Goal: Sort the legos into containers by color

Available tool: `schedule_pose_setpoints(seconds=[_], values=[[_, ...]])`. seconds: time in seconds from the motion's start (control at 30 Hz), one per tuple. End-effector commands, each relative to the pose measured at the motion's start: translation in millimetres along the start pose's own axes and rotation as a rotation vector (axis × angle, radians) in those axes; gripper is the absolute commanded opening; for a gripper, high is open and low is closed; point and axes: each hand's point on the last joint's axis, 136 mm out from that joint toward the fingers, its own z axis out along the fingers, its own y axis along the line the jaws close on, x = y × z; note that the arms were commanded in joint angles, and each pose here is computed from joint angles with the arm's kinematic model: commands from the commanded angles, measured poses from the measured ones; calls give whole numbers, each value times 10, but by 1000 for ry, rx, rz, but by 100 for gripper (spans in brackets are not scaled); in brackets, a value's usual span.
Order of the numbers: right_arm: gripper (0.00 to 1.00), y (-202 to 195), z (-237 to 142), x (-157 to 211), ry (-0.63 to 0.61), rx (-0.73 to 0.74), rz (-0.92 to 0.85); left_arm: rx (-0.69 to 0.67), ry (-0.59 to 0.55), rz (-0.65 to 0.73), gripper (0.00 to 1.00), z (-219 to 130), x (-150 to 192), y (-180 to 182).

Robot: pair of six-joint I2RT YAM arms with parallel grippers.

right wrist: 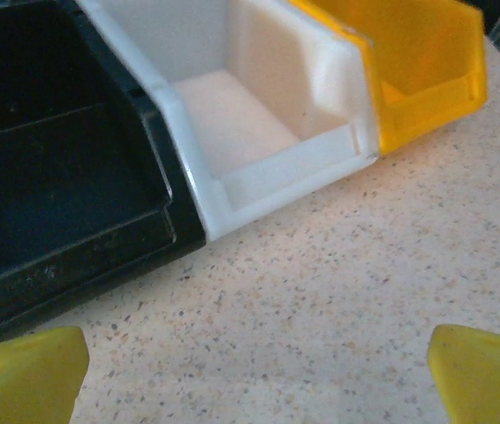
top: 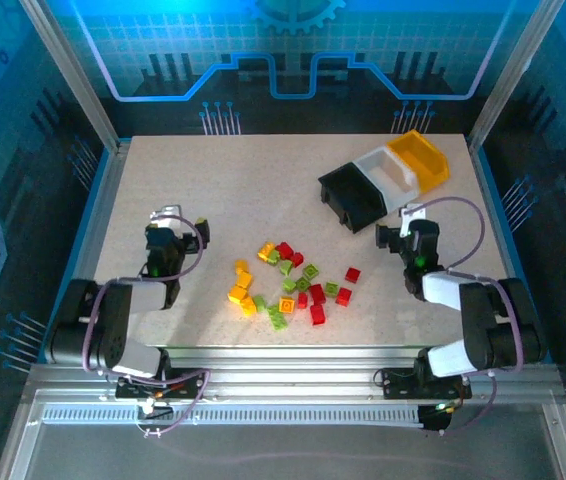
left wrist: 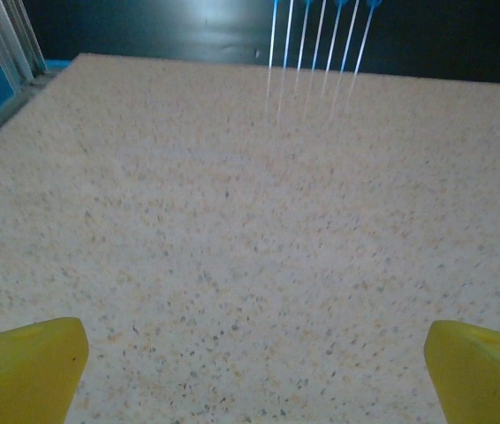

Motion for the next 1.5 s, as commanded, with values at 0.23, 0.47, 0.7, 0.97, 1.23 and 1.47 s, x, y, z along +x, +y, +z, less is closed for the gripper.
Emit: schedule_pose_setpoints(seconds=[0.23,0.47,0.7,0.97,1.23,1.47], values=[[100,-289,-423,-706,-73,246,110,-15,-142,-182,99,-176,-768,-5],[100,-340,-151,-648,192,26,619,-138,-235,-872,99,-405,-806,410],[100,178,89,-831,269,-68,350,76,19,-826,99,-280,-999,78],[88,569,728,-821,454,-102,133,188,208,-723,99,-257,-878,-488],[76,665,1161,-621,553,-91,81,234,370,-666,98,-326,-649,-852],[52,790,1285,-446,627,-92,56,264,402,-650,99,-362,-596,-978]])
